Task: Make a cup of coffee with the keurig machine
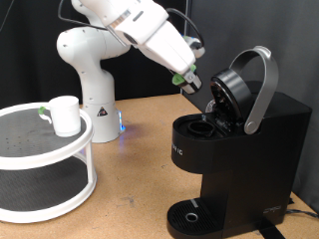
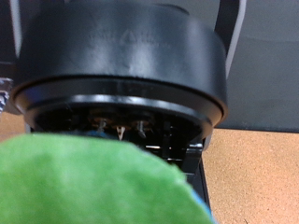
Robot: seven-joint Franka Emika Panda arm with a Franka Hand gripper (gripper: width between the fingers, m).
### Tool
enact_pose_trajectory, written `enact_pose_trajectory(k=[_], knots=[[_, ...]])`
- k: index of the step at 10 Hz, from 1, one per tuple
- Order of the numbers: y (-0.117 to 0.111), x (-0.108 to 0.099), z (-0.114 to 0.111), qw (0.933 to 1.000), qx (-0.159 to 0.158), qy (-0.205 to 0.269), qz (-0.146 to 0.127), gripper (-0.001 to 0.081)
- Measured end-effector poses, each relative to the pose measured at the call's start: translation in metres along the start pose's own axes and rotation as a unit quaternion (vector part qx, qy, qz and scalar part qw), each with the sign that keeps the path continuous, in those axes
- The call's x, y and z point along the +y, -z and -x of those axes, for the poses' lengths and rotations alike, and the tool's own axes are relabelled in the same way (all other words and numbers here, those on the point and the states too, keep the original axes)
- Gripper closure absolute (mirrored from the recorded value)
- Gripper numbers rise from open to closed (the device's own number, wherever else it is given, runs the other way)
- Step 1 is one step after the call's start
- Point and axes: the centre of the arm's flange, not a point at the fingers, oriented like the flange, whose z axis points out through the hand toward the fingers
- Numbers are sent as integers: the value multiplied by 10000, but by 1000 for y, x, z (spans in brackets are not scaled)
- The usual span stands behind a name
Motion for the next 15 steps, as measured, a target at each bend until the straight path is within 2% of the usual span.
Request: enact_pose_trajectory(k=[4, 8, 15], knots=[[-28, 0, 3, 9997, -215, 38, 64, 323], [-56, 12, 9, 9988, -421, -35, 236, 323], [-84, 19, 17, 9981, -603, 30, 146, 323]])
